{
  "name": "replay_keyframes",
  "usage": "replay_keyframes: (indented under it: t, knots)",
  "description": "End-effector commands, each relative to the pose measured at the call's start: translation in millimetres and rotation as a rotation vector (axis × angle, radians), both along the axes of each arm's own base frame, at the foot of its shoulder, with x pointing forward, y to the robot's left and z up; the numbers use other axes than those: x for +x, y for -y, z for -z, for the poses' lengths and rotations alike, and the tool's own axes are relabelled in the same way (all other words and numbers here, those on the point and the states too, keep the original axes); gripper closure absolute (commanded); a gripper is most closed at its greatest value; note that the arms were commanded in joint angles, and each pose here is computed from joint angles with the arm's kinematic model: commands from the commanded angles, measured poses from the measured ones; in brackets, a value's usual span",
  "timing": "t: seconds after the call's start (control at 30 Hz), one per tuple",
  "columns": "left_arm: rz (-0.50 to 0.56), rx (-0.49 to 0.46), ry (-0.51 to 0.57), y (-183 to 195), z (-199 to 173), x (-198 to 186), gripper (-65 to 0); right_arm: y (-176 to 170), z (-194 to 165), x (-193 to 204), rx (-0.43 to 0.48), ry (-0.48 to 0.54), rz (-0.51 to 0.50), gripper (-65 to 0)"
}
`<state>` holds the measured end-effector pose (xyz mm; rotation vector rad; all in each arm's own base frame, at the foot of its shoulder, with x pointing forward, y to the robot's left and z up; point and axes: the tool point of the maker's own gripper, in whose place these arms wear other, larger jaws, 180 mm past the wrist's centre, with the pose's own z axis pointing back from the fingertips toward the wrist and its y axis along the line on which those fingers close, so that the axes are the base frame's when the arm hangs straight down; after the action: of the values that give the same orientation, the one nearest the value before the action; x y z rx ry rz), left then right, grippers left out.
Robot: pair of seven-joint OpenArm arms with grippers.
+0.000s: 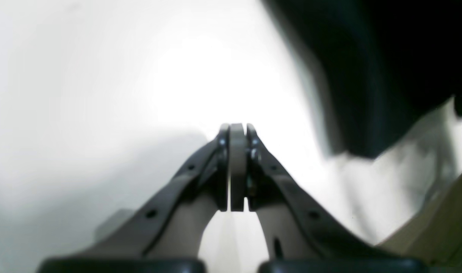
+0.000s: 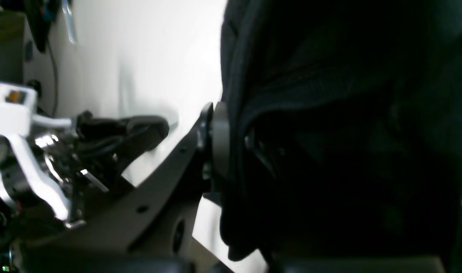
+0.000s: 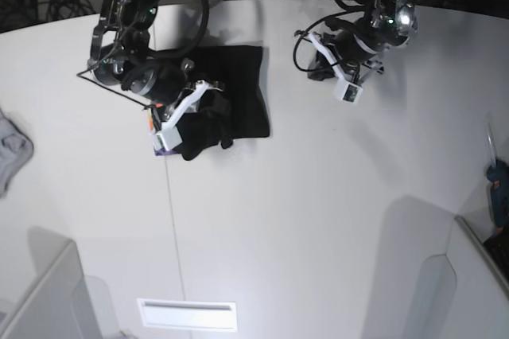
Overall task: Fold the T-shirt properly
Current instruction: 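Release with the left gripper and fold the right-held end over the bundle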
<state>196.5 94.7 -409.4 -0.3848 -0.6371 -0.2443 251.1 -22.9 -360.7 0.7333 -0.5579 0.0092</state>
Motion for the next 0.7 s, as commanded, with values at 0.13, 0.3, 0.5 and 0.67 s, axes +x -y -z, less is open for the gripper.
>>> replay_keyframes:
  t: [0.13, 0.3, 0.5, 0.67]
  knots:
    - [-0.047, 0.032, 0.018, -36.3, -4.2, -9.4, 0.0, -4.3, -2.8, 5.7, 0.032, 0.012, 0.003, 0.0]
    - [-0.076, 0.085, 0.019, -70.7, -6.1, -15.9, 0.0, -4.6, 0.8, 4.9, 0.034, 0.000, 0.002, -3.8]
    - [-0.121, 0.155, -0.020, -106.1, -7.0, -21.9, 0.0, -4.8, 1.5, 3.9, 0.033, -0.004, 0.000, -18.5]
    - [-0.117, 0.180, -0.002, -120.8, -12.2, -23.7, 0.0, -5.3, 2.8, 1.3, 0.035, -0.013, -0.004, -32.1]
